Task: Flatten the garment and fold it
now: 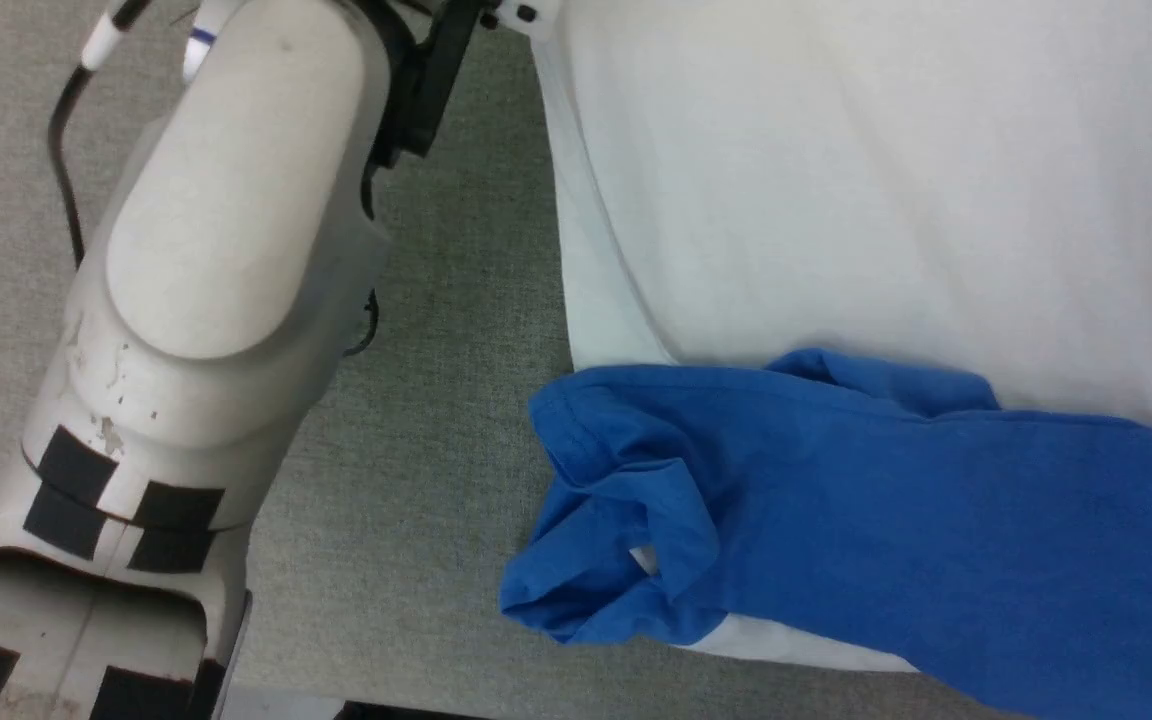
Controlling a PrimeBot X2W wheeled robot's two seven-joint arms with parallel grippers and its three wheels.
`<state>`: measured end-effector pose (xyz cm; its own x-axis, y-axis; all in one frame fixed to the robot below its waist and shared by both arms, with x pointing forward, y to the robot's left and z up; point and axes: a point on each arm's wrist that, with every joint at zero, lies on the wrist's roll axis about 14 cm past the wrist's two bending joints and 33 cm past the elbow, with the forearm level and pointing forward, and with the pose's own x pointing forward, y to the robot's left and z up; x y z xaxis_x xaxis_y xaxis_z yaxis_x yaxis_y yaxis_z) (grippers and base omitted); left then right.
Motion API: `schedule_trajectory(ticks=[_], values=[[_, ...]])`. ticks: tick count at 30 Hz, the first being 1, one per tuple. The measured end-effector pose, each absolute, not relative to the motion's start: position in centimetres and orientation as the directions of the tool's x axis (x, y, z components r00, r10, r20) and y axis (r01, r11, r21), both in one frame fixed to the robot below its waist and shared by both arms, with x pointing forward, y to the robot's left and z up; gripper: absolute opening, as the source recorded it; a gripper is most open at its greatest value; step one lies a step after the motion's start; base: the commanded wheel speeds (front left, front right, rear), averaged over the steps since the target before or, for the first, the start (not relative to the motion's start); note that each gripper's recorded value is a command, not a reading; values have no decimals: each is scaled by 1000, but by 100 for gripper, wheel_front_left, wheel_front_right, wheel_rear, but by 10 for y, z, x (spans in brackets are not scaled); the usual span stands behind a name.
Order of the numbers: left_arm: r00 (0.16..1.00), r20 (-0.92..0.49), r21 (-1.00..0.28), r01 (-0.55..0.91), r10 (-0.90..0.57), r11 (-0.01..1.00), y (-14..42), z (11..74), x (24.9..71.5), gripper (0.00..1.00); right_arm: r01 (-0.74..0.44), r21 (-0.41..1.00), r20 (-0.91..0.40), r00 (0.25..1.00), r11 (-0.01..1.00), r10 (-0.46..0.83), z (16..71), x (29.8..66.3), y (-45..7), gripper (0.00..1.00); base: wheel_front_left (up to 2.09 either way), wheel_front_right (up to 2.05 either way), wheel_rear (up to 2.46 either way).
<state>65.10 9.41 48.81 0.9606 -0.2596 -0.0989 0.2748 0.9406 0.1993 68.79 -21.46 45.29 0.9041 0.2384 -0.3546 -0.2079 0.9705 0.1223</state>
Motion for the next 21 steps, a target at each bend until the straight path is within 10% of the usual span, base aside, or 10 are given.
schedule_trajectory(ticks=[21], values=[[917,148,117,356,-371,927,88,565,517,0,-320,237,-177,914,917,365,532,557,-208,0,0,0,0]])
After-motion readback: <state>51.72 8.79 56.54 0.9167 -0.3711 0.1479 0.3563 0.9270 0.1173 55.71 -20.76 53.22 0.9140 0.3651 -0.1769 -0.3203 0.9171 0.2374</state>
